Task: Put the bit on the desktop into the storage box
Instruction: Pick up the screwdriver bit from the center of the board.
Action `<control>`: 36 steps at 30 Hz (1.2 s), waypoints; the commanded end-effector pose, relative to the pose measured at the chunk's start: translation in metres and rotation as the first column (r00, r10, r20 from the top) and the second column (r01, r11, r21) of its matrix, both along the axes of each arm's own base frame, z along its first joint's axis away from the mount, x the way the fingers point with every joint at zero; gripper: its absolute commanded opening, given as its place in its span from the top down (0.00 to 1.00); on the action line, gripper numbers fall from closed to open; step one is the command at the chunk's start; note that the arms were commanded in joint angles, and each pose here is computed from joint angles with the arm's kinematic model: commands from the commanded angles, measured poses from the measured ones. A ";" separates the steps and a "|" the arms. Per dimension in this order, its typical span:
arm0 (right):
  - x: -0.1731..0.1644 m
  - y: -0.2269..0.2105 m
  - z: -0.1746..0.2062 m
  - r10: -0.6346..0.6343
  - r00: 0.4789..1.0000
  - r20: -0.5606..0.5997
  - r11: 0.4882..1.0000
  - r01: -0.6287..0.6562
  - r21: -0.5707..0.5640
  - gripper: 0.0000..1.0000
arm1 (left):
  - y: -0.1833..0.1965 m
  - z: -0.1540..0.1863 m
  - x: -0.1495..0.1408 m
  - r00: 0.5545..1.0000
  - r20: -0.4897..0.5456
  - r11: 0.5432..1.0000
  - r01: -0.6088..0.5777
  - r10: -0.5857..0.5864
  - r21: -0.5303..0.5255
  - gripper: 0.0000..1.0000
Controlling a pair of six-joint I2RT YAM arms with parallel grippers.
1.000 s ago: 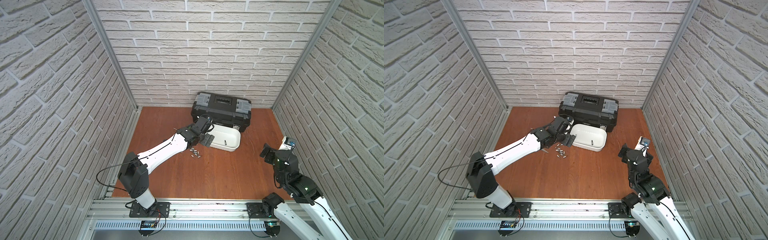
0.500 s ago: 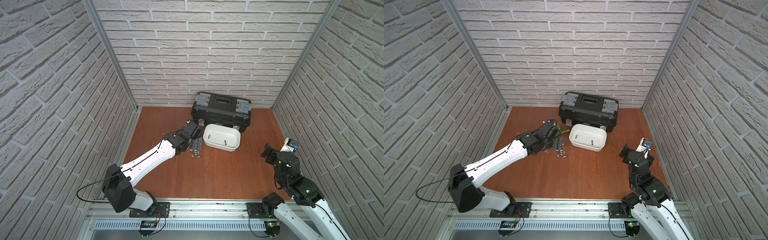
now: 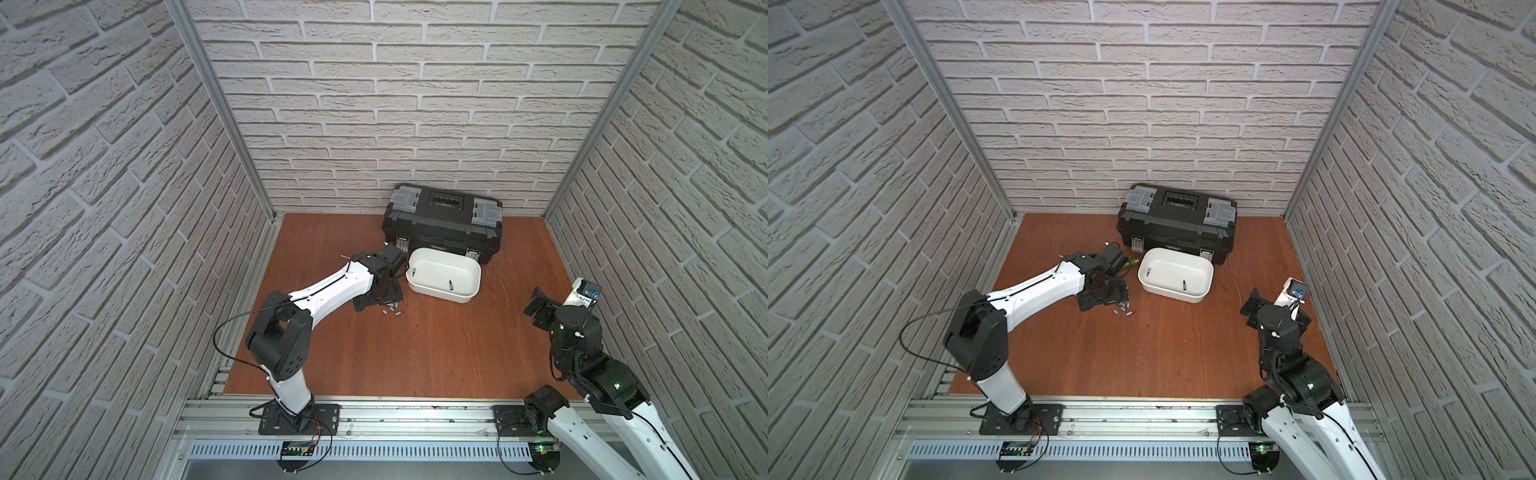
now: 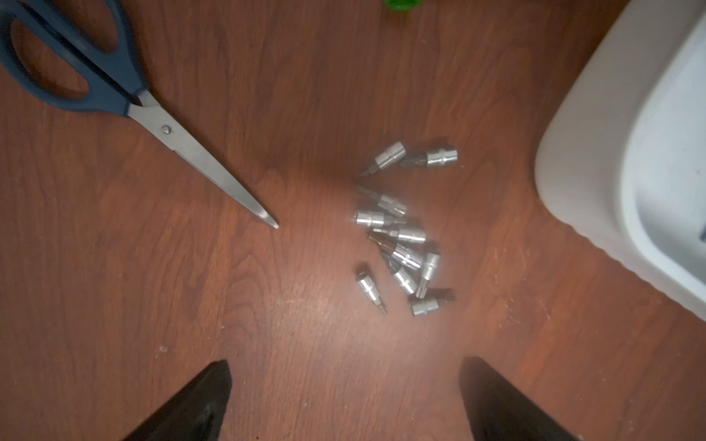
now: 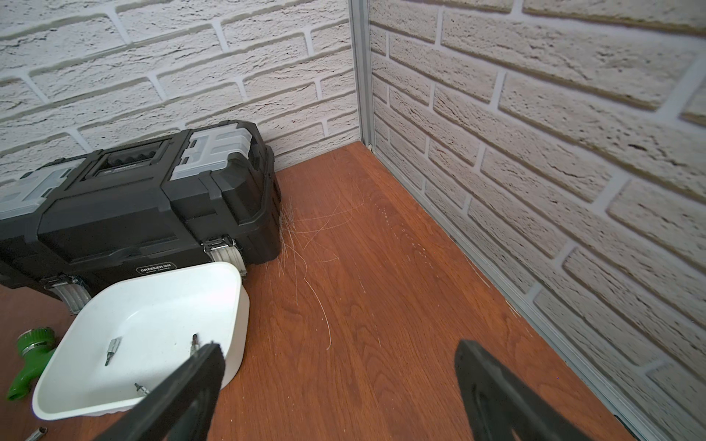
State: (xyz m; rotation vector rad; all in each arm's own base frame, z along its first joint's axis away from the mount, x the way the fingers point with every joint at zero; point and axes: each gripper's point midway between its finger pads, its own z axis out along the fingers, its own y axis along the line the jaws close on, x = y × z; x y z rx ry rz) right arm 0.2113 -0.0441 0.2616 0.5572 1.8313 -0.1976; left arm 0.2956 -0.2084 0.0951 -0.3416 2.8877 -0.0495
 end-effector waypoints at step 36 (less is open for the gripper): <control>-0.002 -0.008 0.001 -0.049 0.998 0.032 0.999 0.049 -0.009 0.02 | -0.022 -0.057 -0.002 0.984 -0.173 0.998 -0.037 0.045 0.048 0.63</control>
